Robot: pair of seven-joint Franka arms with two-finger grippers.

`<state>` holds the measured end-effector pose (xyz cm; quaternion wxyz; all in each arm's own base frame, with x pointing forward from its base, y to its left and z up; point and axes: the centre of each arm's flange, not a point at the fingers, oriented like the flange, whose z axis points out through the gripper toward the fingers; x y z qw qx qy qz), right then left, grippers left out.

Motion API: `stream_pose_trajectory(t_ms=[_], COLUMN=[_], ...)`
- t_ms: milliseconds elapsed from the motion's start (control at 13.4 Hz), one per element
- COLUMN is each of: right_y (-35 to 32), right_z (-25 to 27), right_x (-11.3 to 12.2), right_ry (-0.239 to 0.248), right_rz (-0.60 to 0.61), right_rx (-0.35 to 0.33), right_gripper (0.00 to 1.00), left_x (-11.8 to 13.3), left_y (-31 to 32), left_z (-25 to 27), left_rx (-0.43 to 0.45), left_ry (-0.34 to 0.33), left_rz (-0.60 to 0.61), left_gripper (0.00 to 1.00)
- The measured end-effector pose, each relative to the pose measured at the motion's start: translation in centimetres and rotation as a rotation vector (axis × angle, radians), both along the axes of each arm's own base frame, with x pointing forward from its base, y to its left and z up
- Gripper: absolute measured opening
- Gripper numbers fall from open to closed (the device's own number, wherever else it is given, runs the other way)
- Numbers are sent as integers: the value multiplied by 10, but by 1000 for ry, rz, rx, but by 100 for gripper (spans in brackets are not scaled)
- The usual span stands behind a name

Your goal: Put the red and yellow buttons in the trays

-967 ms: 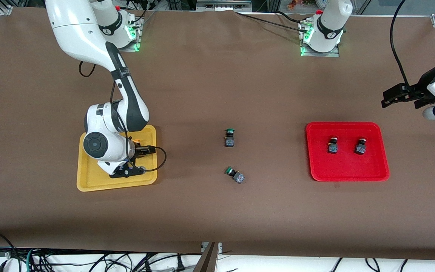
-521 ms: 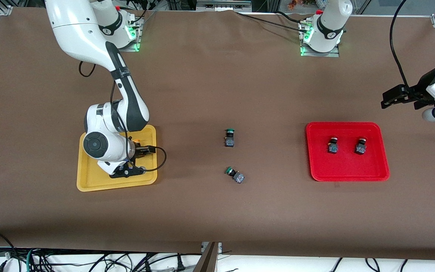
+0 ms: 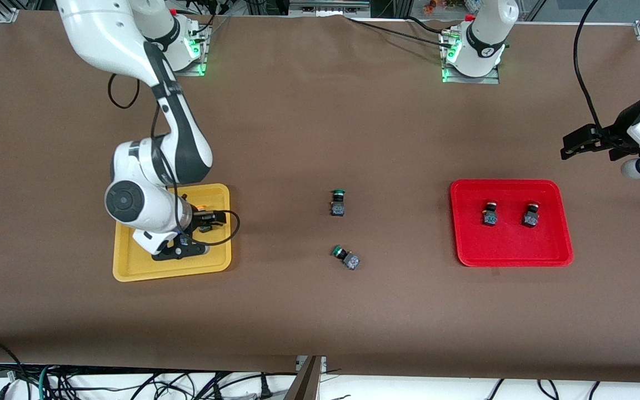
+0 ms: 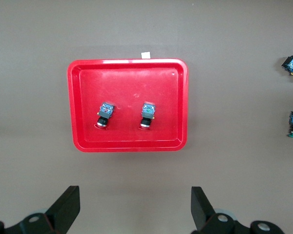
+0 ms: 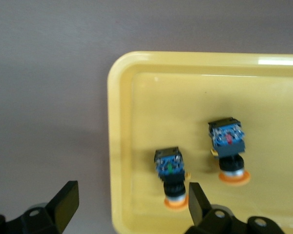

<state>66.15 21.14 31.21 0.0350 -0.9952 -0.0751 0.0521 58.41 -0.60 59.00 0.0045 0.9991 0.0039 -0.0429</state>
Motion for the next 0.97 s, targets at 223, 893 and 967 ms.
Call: stream_pose_trajectory(t_ms=[223,893,967], right_y=[-7,-82,-87], right_z=[80,250,255], right_x=[-15,-88,-96], right_ry=[-1,-7,-11], right_rz=[4,11,14], right_rx=[34,-13,-22], right_gripper=[100,100,100], left_x=[0,1,1], left_y=[0,0,0], left_z=[0,0,-1], left_rx=[0,0,0], left_ry=[1,2,2], left_rz=[0,0,0], left_gripper=[100,100,100])
